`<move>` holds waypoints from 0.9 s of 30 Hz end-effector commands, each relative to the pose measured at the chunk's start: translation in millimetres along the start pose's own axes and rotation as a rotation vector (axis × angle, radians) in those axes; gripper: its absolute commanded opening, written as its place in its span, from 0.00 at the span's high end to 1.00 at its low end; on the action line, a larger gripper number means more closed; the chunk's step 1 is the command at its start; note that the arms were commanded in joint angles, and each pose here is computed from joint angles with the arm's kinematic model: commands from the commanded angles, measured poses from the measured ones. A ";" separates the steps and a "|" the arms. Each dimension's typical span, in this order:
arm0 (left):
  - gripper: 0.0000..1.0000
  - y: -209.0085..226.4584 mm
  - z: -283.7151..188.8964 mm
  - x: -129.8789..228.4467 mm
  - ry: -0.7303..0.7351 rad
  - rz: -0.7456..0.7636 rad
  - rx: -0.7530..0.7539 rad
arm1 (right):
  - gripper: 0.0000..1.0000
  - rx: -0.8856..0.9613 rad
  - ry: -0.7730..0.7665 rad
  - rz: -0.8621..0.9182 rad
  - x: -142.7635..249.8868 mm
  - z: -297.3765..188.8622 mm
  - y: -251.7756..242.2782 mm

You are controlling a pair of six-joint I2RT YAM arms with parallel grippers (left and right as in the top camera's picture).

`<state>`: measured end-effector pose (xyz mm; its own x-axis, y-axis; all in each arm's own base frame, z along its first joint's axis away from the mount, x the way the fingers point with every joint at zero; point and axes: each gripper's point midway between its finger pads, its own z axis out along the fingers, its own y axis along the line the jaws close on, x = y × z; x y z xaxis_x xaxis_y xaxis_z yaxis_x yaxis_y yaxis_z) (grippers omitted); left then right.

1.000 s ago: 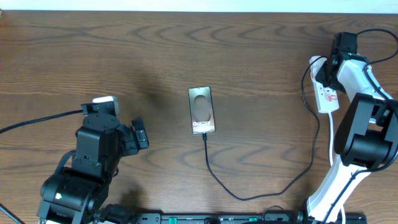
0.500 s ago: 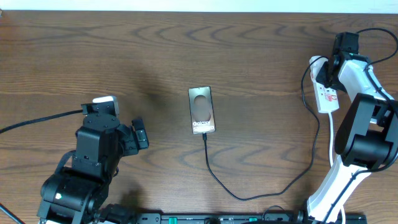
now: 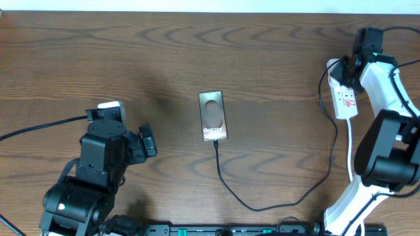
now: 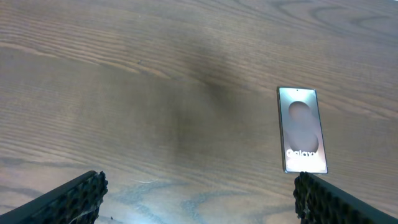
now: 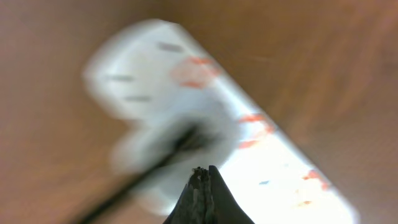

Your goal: Plug charger to phone and switch on socket

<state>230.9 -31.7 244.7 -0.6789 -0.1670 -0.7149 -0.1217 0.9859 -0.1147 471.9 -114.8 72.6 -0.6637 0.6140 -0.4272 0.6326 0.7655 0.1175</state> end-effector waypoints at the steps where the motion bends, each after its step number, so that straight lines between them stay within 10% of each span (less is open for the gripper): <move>1: 0.02 3.9 0.8 -0.6 -0.004 0.003 -0.020 | 0.99 -0.128 0.037 0.112 0.1 -20.0 21.5; 27: 0.02 3.9 0.8 -0.6 -0.004 0.003 -0.020 | 0.99 0.037 0.080 0.301 -0.8 15.6 -44.8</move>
<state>230.9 -31.7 244.7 -0.6787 -0.1671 -0.7152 -0.1217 0.9859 -0.1149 447.2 -154.3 60.1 -0.4592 0.8363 -0.2994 0.8221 0.5278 0.2135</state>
